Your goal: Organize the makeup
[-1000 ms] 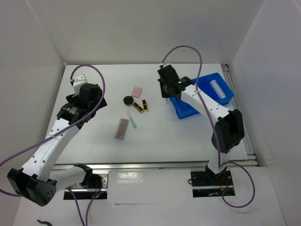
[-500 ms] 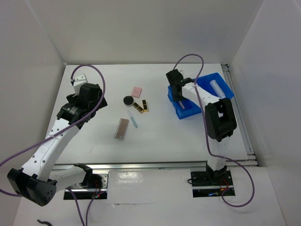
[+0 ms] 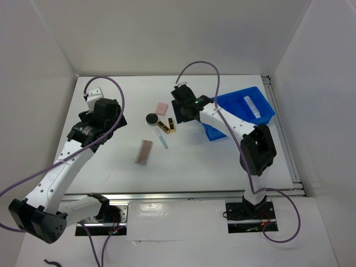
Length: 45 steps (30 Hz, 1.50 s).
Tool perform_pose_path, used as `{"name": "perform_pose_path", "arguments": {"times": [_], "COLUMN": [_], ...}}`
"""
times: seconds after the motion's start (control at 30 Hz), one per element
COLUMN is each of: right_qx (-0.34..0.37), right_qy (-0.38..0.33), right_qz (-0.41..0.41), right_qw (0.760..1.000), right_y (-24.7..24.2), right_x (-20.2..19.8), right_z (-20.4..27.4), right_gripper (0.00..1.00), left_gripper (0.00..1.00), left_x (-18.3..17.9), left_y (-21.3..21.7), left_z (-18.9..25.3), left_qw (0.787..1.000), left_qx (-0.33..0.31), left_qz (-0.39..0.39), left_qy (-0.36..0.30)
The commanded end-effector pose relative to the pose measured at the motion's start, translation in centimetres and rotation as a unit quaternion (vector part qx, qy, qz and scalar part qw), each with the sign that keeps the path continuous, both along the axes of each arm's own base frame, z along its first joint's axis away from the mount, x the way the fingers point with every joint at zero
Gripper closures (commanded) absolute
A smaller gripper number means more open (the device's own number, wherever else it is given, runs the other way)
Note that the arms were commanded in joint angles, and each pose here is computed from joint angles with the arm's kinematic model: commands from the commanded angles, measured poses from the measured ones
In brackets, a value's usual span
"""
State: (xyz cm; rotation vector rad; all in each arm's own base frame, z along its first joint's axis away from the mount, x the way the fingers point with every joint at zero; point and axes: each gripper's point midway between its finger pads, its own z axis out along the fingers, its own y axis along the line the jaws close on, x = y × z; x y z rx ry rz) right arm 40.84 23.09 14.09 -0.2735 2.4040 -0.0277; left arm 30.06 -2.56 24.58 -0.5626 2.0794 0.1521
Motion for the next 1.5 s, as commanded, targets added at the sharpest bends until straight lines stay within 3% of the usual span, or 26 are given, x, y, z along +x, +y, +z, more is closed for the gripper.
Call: {"name": "perform_pose_path", "arguments": {"times": [0.0, 0.2, 0.57, 0.63, 0.83, 0.97, 1.1, 1.3, 1.47], "right_qx": [0.06, 0.054, 0.025, 0.018, 0.016, 0.053, 0.075, 0.036, 0.016], "right_qy": [0.027, 0.074, 0.11, 0.118, 0.114, 0.073, 0.032, -0.061, -0.069], "right_qz": [0.064, 0.128, 0.14, 0.139, 0.16, 0.257, 0.282, 0.173, 0.033], "right_qw": [0.996, 0.987, 0.984, 0.983, 0.98, 0.962, 0.956, 0.982, 0.997], "right_y": [6.4, 12.9, 15.0, 14.9, 14.8, 17.1, 17.3, 10.0, -0.3], "right_x": [-3.0, -6.1, -5.8, -5.9, -6.7, -8.5, -8.6, -3.8, 1.1], "right_z": [0.2, -4.4, -11.3, -12.4, -11.3, -6.6, -1.5, 3.9, 4.2], "right_gripper": [0.42, 0.38, 0.41, 0.44, 0.8, 0.86, 0.89, 0.89, 0.89], "left_gripper": [0.0, 0.0, 0.0, 0.0, 0.0, 0.0, 0.0, 0.0, 0.0], "left_x": [-0.3, -0.6, -0.7, -0.8, -0.8, -0.5, -0.5, -0.3, -0.3], "left_y": [0.5, 1.0, 1.3, 1.4, 1.6, 0.9, 0.9, 0.7, 0.6], "left_z": [0.6, 1.8, 2.0, 2.2, 2.2, 1.5, 1.5, 1.7, 1.7], "left_qw": [1.0, 0.999, 0.999, 0.999, 0.999, 0.999, 0.999, 0.999, 0.999], "left_qx": [0.001, -0.003, 0.007, 0.005, 0.008, 0.003, 0.003, 0.007, 0.004], "left_qz": [0.009, 0.02, 0.025, 0.025, 0.029, 0.012, 0.012, 0.003, -0.001], "left_qy": [-0.011, -0.034, -0.035, -0.039, -0.04, -0.029, -0.029, -0.033, -0.033]}}
